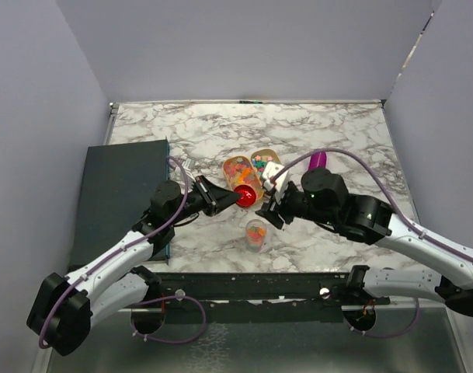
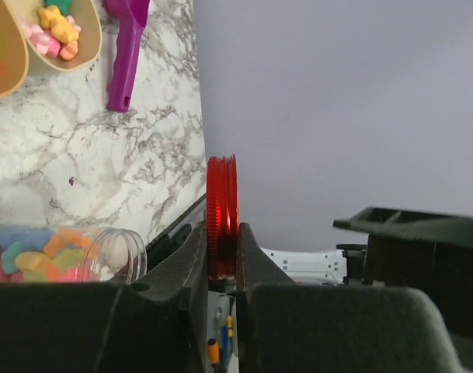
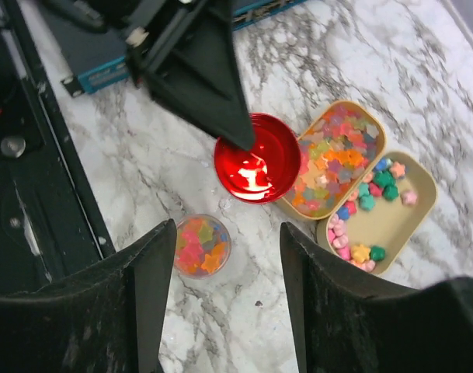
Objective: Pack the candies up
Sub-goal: Pick up the bottle lid at the center of the board.
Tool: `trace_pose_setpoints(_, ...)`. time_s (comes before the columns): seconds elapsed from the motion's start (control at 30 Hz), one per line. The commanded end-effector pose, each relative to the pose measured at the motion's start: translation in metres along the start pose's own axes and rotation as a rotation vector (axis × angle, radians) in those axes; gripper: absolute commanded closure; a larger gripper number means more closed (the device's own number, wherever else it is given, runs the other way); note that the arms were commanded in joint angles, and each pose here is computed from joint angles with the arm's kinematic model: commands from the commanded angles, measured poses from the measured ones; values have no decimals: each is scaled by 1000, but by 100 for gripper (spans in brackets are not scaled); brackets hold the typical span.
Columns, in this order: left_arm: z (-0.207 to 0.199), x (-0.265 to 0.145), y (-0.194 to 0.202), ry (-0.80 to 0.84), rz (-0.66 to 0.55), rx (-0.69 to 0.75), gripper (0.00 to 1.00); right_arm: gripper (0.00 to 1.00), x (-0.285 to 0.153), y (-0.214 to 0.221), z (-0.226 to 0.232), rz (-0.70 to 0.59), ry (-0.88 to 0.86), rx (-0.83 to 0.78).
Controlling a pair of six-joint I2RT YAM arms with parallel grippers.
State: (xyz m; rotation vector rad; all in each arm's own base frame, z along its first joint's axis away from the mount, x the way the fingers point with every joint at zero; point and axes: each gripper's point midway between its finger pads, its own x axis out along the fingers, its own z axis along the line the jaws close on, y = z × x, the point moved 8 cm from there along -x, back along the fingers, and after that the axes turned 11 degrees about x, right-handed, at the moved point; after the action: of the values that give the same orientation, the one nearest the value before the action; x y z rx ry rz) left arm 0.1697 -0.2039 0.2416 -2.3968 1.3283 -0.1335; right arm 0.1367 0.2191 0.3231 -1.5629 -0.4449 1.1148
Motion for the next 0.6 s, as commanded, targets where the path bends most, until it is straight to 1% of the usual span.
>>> trace_pose_setpoints(0.0,0,-11,-2,47,32,-123,100,40,4,4,18,-51,-134,-365)
trace_pose_setpoints(0.03,2,-14,-2,46,30,-139,100,40,6,9,21,-53,-150,-429)
trace_pose_setpoints(0.13,5,-20,-2,50,26,-179,100,40,13,14,24,-70,-114,-578)
trace_pose_setpoints(0.23,7,-24,1,57,27,-211,100,40,21,20,30,-118,-86,-723)
trace_pose_setpoints(0.37,7,-27,2,69,29,-237,100,40,30,22,33,-165,-14,-860)
trace_pose_setpoints(0.5,5,-29,3,76,35,-250,100,40,43,28,36,-187,61,-978)
trace_pose_setpoints(0.57,4,-30,3,79,35,-259,100,40,48,28,38,-219,99,-1019)
